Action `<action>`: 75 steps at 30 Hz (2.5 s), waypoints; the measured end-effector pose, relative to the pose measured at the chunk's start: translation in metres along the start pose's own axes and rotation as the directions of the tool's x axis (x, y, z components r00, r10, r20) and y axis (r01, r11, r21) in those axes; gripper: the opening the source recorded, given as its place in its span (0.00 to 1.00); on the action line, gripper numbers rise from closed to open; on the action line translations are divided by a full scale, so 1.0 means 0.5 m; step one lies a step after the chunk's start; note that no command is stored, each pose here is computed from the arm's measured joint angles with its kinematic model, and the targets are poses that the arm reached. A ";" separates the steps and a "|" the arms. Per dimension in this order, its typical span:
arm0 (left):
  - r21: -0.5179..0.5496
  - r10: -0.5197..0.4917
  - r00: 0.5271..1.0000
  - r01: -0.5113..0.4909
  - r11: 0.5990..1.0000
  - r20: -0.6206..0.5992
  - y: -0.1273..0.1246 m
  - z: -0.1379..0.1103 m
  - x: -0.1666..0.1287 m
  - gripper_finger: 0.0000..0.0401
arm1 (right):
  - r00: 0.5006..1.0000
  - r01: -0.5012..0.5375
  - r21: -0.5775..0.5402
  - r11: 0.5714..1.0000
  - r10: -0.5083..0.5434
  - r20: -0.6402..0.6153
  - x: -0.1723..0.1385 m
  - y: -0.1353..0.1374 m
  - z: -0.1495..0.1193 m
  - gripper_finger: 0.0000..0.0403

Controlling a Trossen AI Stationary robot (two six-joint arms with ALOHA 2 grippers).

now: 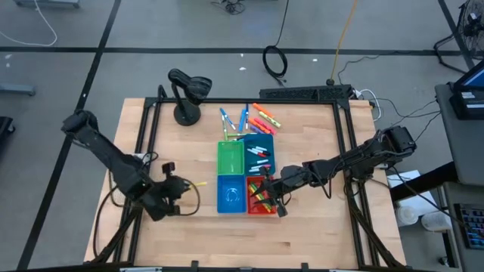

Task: Pick & Place Markers
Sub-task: Put the yellow pen into the red bin

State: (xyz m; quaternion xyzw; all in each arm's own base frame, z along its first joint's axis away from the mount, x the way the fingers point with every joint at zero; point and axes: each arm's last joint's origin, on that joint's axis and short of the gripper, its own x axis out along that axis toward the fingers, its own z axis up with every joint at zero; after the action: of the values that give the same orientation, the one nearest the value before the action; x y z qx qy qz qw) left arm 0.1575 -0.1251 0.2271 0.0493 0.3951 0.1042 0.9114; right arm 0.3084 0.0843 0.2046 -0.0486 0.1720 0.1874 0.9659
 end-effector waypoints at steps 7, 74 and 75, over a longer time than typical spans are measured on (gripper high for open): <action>0.209 -0.012 0.941 -0.063 0.976 0.338 -0.013 0.074 -0.006 0.08 | 0.980 0.197 -0.081 0.977 -0.197 0.006 -0.001 -0.014 0.003 0.25; 0.301 -0.333 0.767 0.190 0.934 0.548 0.075 0.200 0.221 0.24 | 0.945 0.175 -0.301 0.937 -0.075 0.318 0.069 -0.044 0.095 0.01; 0.273 -0.274 0.793 0.141 0.952 0.544 0.075 0.198 0.221 0.27 | 0.946 0.202 -0.291 0.935 -0.109 0.305 0.066 -0.045 0.096 0.01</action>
State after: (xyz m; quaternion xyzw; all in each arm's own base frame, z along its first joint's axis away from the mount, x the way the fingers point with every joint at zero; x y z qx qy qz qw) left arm 0.2977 -0.0642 0.2226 0.1342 0.1130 -0.0609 0.9826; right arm 0.3606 0.0823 0.2387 -0.1901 -0.0051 0.1400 0.9717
